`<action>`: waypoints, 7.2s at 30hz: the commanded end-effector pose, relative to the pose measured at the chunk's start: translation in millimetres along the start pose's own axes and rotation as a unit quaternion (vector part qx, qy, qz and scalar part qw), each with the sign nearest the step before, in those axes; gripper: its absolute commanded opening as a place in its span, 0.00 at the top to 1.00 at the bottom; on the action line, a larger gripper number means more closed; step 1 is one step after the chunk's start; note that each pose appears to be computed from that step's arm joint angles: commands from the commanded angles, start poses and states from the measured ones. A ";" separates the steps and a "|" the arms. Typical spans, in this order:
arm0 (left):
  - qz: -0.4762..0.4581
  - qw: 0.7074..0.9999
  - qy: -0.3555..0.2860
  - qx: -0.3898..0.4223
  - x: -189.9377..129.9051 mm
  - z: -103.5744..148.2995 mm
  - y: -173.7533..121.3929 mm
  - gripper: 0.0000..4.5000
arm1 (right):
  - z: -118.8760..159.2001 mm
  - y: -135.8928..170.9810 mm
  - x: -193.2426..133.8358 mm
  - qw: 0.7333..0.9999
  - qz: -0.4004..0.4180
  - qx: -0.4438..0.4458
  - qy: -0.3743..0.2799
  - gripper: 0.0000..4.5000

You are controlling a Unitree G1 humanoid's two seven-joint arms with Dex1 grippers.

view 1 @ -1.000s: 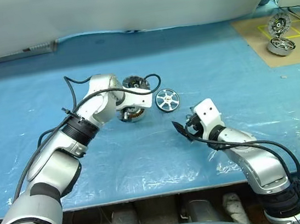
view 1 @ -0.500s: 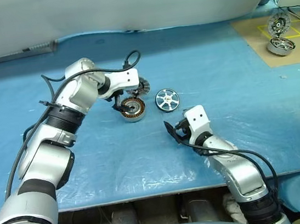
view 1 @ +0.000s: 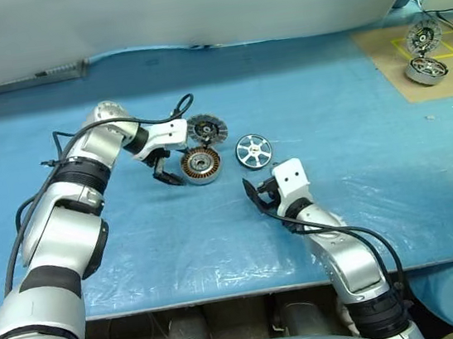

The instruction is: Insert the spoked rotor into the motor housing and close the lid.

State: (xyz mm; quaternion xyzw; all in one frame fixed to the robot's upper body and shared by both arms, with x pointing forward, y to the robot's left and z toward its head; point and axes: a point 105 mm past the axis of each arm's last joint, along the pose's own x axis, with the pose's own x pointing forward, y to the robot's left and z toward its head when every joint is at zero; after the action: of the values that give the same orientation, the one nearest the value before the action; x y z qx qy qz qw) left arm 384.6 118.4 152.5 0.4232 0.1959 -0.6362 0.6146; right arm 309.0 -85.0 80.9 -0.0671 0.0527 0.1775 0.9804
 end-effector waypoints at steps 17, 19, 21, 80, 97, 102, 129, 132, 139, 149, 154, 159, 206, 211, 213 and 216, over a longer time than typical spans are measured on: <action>0.003 0.998 0.014 0.057 21.0 11.3 7.9 0.01 | 7.1 -6.8 -8.3 1.000 0.004 -0.012 -0.018 0.00; 0.001 0.998 0.017 0.055 23.2 9.9 7.1 0.01 | 6.8 -7.9 -9.1 1.000 0.003 -0.013 -0.017 0.00; -0.004 0.998 0.019 0.054 26.1 8.8 5.3 0.01 | 6.3 -8.9 -9.9 1.000 0.002 -0.014 -0.015 0.00; 0.015 0.994 0.099 -0.049 20.3 28.0 -37.5 0.00 | 4.1 -7.0 -0.1 0.999 0.027 -0.019 -0.003 0.00; 0.044 0.995 -0.009 -0.088 -29.8 47.8 -50.1 0.00 | 2.3 -7.2 -2.9 0.999 0.036 -0.022 0.001 0.00; 0.108 0.976 -0.137 -0.134 -27.2 40.8 -59.6 0.00 | 0.0 -12.1 -9.5 0.999 0.032 -0.025 0.002 0.00; 0.263 0.922 -0.193 -0.210 6.9 -13.8 -91.2 0.00 | -0.7 -19.3 -20.6 0.998 0.053 -0.038 0.005 0.00; 0.246 0.932 -0.187 -0.189 -3.0 -4.6 -73.3 0.00 | 0.5 -19.8 -19.0 0.998 0.051 -0.040 0.004 0.00; 0.173 0.967 -0.142 -0.123 -25.4 10.2 -19.5 0.00 | 4.1 -20.4 -11.5 0.998 0.044 -0.039 -0.002 0.00; 0.058 0.998 -0.025 -0.006 -14.5 19.3 23.4 0.00 | 11.5 -12.7 -9.1 0.998 0.041 -0.029 -0.027 0.00; 0.053 0.998 0.017 0.028 -4.4 29.1 33.9 0.00 | 10.2 -13.2 -11.0 0.999 0.031 -0.026 -0.028 0.00; 0.045 0.995 0.063 0.056 12.0 24.0 33.3 0.00 | 10.0 -13.1 -12.1 0.999 0.025 -0.024 -0.028 0.00; 0.121 0.980 0.143 0.066 79.9 0.2 32.3 0.34 | 8.9 -16.4 -11.3 0.999 0.000 -0.023 -0.026 0.00; 0.099 0.983 0.144 0.060 75.2 -6.8 26.7 0.62 | 9.0 -16.8 -9.5 0.999 -0.001 -0.021 -0.027 0.00; 0.088 0.984 0.144 0.059 71.6 -9.5 24.4 0.65 | 8.6 -16.7 -9.0 0.999 -0.001 -0.020 -0.026 0.00; 0.068 0.987 0.136 0.054 66.9 -11.0 19.9 0.65 | 7.7 -16.0 -8.1 0.999 0.000 -0.018 -0.026 0.00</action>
State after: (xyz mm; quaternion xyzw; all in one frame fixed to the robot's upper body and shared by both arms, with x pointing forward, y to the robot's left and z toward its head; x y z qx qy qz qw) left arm 427.4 66.9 126.1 0.5703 0.1571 -0.5097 0.6248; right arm 305.6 -103.3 78.2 -0.0821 0.0527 0.1808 0.9787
